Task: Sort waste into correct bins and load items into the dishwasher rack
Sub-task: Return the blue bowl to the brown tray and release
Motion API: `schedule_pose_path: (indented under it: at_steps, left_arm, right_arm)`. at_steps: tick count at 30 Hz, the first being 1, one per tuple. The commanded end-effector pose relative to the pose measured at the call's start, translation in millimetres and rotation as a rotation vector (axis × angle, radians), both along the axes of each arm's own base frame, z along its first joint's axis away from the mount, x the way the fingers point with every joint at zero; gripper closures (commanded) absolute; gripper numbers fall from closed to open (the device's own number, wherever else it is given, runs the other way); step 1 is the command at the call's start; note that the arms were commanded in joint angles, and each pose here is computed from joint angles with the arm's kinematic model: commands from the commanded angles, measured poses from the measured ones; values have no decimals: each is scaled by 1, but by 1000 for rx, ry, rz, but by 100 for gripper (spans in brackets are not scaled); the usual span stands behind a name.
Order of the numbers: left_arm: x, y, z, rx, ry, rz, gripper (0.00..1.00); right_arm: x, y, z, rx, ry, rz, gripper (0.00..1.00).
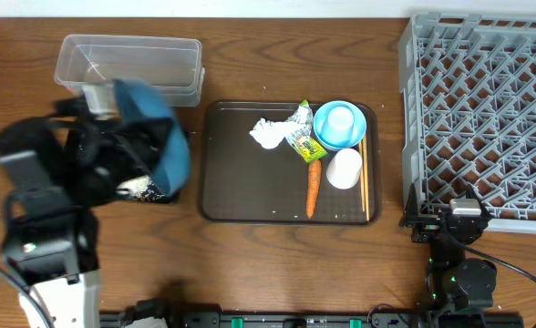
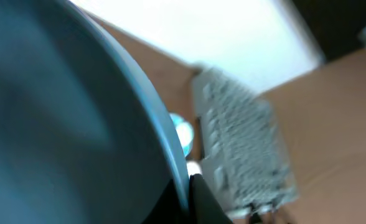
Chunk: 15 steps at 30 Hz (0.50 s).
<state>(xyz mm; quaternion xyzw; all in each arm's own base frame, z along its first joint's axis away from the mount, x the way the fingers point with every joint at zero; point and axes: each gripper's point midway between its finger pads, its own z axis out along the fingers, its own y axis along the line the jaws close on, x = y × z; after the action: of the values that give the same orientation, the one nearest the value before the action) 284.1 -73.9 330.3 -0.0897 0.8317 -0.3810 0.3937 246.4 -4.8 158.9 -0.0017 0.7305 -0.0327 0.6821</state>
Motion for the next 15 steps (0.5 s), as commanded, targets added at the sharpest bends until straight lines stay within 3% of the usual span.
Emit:
schedule_pose_path:
  at_steps: [1, 8, 15]
  left_arm:
    - [7, -12, -17, 222, -22, 4, 94]
    - [-2, -91, -60, 446, 23, -165, 94]
    - [3, -131, -134, 748, 124, -162, 94]
  right_arm:
    - [0, -2, 0, 10, -1, -9, 1]
    - [0, -2, 0, 10, -1, -9, 1]
    - [0, -2, 0, 10, -1, -9, 1]
